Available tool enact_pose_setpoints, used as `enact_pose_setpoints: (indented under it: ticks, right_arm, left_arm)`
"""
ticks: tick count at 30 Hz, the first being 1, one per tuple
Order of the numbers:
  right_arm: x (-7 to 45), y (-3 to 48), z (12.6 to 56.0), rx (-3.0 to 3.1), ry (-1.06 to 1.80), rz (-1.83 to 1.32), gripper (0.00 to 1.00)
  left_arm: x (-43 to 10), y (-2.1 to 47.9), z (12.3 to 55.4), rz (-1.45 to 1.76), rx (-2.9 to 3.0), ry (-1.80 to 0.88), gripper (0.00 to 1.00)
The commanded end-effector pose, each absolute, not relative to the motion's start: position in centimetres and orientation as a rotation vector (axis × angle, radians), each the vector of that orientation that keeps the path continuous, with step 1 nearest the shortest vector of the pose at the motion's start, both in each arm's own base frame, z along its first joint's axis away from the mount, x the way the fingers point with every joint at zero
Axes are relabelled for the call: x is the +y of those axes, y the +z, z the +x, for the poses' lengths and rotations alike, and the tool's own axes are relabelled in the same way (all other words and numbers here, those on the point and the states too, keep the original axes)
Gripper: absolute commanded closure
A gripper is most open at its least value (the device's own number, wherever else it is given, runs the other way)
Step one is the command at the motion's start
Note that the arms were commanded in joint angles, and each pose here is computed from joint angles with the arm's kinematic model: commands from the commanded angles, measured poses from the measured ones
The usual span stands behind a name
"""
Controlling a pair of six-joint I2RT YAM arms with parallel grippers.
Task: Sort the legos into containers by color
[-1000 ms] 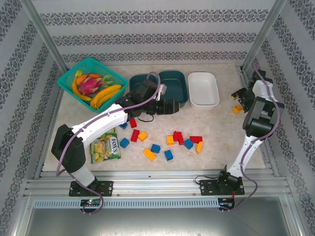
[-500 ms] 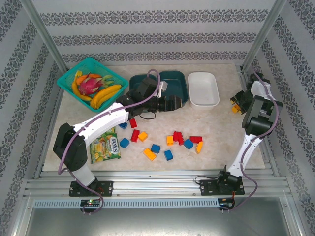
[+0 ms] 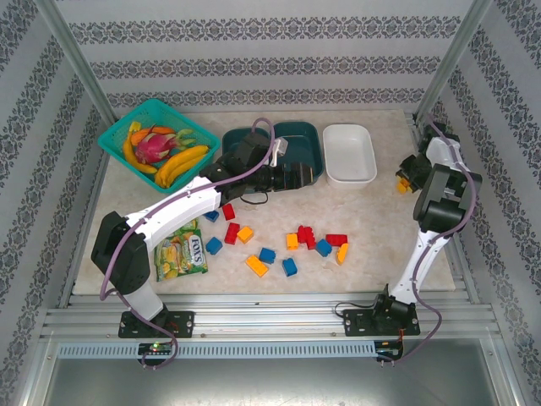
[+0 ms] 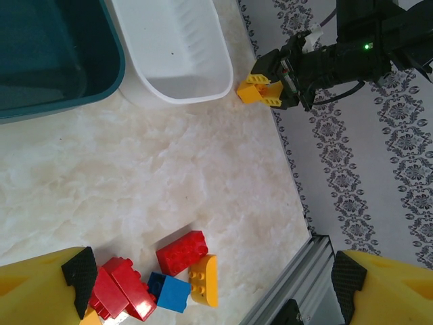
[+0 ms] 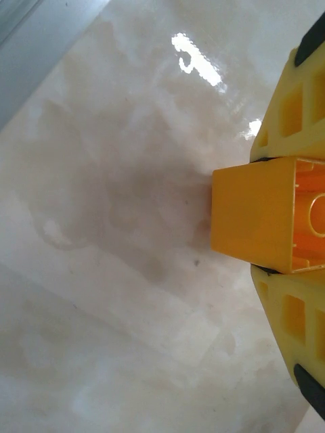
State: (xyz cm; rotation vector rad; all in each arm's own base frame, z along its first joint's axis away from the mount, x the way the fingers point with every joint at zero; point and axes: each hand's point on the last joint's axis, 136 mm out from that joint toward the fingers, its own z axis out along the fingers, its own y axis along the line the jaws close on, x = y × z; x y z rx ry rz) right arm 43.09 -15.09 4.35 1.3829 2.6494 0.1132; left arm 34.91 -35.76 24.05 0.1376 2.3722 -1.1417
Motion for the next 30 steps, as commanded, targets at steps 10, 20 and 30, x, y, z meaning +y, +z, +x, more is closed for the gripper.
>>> enact_pose_setpoints:
  ticks: [10,20,30]
  right_arm:
    - [-2.0,17.4,47.9,2.533,0.085,0.722,0.70]
    - [3.1,10.8,51.5,2.720,0.204,0.719,0.69]
    - [3.2,5.8,52.2,2.863,0.151,0.767,0.55]
  left_arm:
    - [-27.9,27.9,38.5,-0.171,2.253,-1.024,0.08]
    - [-24.2,30.6,39.0,-0.279,2.185,-1.025,0.07]
    - [-23.2,31.2,38.1,-0.289,2.192,-0.999,0.07]
